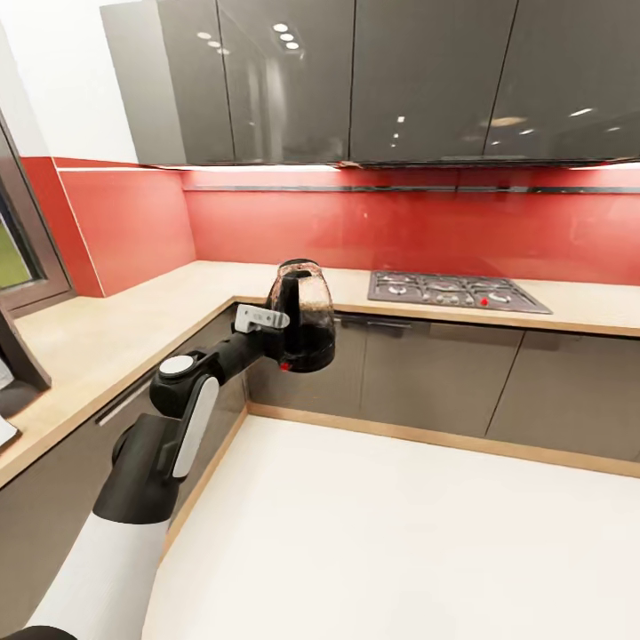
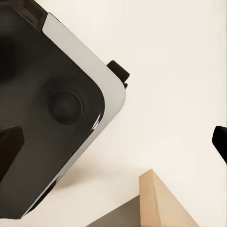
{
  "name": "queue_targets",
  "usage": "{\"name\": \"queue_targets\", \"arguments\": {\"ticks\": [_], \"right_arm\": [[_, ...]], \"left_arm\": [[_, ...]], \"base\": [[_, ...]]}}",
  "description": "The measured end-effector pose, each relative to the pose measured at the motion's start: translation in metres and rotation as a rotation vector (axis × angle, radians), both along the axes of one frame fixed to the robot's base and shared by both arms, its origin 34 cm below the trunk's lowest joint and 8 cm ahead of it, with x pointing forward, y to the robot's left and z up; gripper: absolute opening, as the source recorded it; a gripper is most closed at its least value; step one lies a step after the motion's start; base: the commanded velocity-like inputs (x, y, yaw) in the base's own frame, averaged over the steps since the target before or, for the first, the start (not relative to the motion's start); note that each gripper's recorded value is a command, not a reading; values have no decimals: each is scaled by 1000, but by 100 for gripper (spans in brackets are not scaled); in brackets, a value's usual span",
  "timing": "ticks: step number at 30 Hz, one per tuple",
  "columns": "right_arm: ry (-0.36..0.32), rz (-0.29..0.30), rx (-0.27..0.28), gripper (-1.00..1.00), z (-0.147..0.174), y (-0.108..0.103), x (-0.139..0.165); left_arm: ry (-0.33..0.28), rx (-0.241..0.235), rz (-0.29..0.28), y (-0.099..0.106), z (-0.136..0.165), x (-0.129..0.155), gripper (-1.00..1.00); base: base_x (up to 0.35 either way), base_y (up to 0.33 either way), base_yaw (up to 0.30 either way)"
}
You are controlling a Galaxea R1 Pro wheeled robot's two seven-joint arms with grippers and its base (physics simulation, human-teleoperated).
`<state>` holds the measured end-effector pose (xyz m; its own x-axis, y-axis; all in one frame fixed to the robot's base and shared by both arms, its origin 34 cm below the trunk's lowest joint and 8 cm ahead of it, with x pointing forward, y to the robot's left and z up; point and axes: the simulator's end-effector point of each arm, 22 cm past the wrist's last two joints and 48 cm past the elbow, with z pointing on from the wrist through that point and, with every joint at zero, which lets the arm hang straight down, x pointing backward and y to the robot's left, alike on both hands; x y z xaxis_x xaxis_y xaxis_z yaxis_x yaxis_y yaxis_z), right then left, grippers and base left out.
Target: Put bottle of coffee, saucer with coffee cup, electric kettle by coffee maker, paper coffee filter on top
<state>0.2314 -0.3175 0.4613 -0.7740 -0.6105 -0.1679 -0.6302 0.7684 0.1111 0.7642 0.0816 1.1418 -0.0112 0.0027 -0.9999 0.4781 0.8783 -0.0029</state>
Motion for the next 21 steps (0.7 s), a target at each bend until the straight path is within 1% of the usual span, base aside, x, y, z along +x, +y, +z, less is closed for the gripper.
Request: {"name": "queue_targets", "arguments": {"ticks": [7, 10, 14, 18, 21], "right_arm": [[-1, 0, 0, 100, 0, 0, 0], [-1, 0, 1, 100, 0, 0, 0], [-1, 0, 1, 100, 0, 0, 0], [-1, 0, 1, 100, 0, 0, 0], [-1, 0, 0, 100, 0, 0, 0]], "left_arm": [[0, 0, 0, 0, 0, 0, -100], [0, -1, -1, 0, 0, 0, -100], [0, -1, 1, 1, 0, 0, -100], [0, -2, 2, 1, 0, 0, -100], [1, -1, 5, 2, 0, 1, -100]], "base": [[305, -143, 2], [305, -143, 65], [305, -143, 164], [289, -131, 236], [109, -43, 262]]}}
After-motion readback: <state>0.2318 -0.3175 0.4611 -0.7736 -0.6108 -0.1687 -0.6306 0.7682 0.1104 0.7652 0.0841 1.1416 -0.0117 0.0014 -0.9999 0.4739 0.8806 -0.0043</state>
